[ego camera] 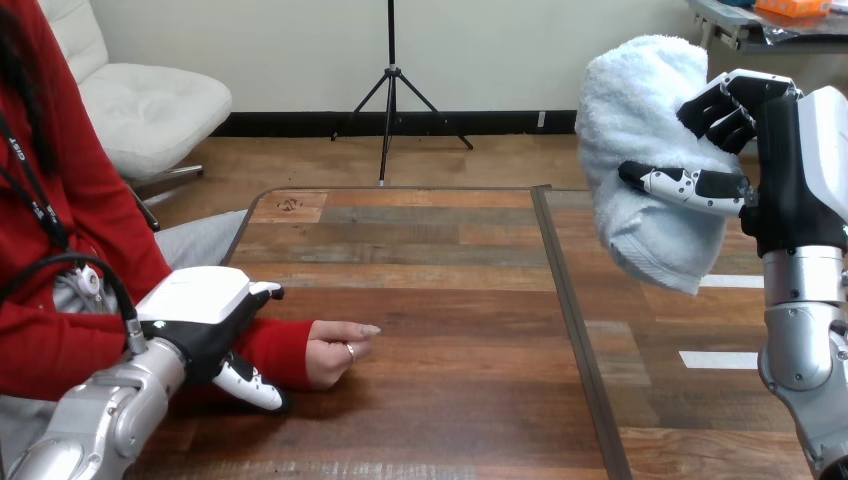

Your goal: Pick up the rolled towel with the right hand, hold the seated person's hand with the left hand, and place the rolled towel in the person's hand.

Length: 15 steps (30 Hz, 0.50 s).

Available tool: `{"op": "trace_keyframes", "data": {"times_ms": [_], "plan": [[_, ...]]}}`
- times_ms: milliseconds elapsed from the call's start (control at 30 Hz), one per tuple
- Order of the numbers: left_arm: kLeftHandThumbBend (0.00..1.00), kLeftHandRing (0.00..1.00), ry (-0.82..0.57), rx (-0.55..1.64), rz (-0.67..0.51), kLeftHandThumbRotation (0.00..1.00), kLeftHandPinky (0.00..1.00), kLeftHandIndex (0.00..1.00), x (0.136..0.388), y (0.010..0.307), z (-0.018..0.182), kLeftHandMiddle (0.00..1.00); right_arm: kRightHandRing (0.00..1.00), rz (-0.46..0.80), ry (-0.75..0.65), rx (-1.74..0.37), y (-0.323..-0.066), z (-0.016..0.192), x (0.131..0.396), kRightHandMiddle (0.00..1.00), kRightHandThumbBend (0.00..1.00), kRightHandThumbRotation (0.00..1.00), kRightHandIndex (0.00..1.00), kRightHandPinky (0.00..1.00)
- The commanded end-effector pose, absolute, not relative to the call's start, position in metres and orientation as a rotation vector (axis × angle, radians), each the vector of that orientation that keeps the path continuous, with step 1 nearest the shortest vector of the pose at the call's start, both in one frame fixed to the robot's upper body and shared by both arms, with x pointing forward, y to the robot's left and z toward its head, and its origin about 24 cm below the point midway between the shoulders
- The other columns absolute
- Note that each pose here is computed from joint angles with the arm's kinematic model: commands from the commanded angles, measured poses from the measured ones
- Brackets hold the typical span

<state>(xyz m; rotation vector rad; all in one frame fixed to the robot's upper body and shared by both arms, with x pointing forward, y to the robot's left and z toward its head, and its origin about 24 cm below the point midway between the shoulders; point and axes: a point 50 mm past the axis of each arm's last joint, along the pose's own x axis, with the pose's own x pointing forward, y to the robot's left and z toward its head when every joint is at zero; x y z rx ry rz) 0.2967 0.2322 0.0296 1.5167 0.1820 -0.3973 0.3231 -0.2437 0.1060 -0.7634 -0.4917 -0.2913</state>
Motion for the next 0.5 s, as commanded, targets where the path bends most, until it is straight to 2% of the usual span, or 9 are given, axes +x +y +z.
{"op": "trace_keyframes", "data": {"times_ms": [0,400,467], "plan": [[1.00,0.86,0.120,1.560,-0.347,0.32,0.83,0.86,0.3134,0.2358,0.0503,0.87,0.33,-0.340,-0.623,-0.719,-0.2421,0.1391,0.3289,0.36,0.83,0.00,0.36,0.28],[1.00,0.81,0.127,1.478,-0.327,0.18,0.77,0.81,0.3155,0.2394,0.0465,0.82,0.33,-0.344,-0.626,-0.715,-0.2410,0.1398,0.3286,0.36,0.83,0.00,0.36,0.28],[1.00,0.79,0.126,1.471,-0.327,0.14,0.71,0.79,0.3157,0.2394,0.0466,0.81,0.33,-0.344,-0.627,-0.711,-0.2408,0.1398,0.3285,0.36,0.83,0.00,0.36,0.28]]}}
